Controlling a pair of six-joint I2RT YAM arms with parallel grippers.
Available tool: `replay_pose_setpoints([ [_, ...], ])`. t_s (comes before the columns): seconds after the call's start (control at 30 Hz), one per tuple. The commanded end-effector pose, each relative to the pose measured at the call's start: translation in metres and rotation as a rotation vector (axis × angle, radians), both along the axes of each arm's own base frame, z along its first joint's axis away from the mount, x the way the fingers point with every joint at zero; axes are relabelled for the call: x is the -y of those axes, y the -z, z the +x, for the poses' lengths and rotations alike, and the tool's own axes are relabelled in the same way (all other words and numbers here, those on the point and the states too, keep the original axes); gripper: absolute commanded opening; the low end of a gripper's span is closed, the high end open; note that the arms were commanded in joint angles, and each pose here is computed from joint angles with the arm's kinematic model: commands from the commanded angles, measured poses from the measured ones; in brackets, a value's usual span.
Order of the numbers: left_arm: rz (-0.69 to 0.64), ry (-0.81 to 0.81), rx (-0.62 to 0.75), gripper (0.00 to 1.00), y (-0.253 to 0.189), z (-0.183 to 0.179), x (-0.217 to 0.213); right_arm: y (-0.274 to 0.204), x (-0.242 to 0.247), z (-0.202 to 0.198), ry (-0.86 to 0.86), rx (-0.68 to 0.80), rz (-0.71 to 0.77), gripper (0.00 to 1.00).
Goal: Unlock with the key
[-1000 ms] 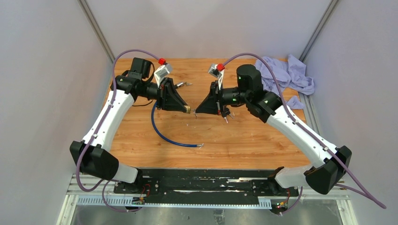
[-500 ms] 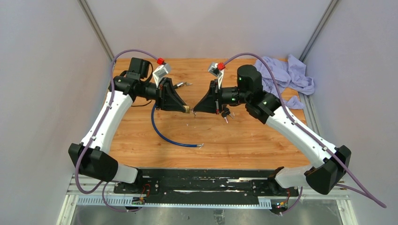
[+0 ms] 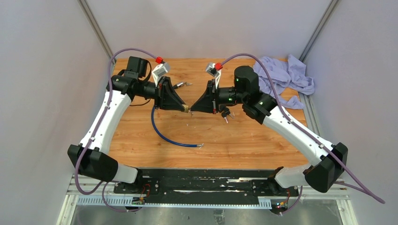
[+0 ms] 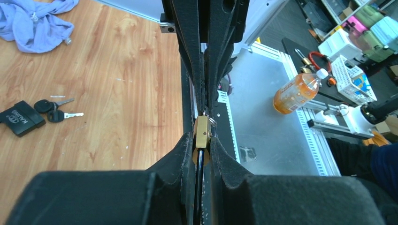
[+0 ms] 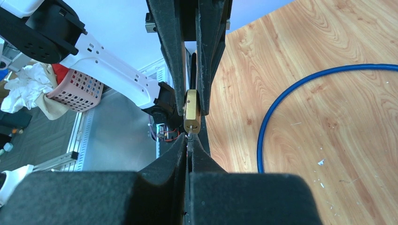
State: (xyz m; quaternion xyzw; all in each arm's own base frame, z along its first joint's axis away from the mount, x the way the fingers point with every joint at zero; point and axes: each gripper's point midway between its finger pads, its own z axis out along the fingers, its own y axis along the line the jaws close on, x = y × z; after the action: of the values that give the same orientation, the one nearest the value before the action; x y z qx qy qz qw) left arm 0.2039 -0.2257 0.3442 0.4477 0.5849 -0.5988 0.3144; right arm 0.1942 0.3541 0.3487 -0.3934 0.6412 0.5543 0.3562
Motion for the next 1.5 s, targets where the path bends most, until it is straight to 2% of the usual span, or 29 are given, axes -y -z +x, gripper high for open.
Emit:
replay_pose_setpoints([
  [0.0,-0.021,0.012,0.142,0.00,-0.017,0.000,0.004,0.005,-0.020,-0.006,-0.034,-0.052,0.032,0.01],
  [0.2,0.080,-0.084,0.396,0.00,-0.015,0.021,-0.003,-0.005,-0.027,-0.005,-0.044,-0.227,0.112,0.01],
  [0.37,0.094,-0.100,0.505,0.00,-0.021,0.021,-0.007,-0.012,-0.028,-0.011,-0.093,-0.351,0.165,0.01],
  [0.5,0.086,-0.092,0.462,0.00,-0.017,0.016,-0.006,-0.018,-0.020,-0.014,-0.100,-0.349,0.200,0.01],
  [0.53,0.082,-0.089,0.437,0.00,-0.016,0.014,-0.006,-0.020,-0.017,-0.015,-0.099,-0.331,0.202,0.03],
  [0.7,0.044,-0.051,0.266,0.00,-0.013,0.003,-0.002,-0.028,0.001,-0.019,-0.059,-0.188,0.197,0.43],
  [0.83,0.018,-0.023,0.152,0.00,-0.015,-0.002,0.001,-0.030,0.007,-0.024,-0.060,-0.143,0.188,0.55],
  [1.03,0.017,-0.030,0.158,0.00,-0.023,-0.007,0.000,-0.023,0.007,-0.018,-0.025,-0.123,0.164,0.60],
  [1.47,0.036,-0.059,0.150,0.00,-0.032,-0.010,-0.002,-0.013,-0.011,-0.006,0.052,-0.009,0.119,0.55],
])
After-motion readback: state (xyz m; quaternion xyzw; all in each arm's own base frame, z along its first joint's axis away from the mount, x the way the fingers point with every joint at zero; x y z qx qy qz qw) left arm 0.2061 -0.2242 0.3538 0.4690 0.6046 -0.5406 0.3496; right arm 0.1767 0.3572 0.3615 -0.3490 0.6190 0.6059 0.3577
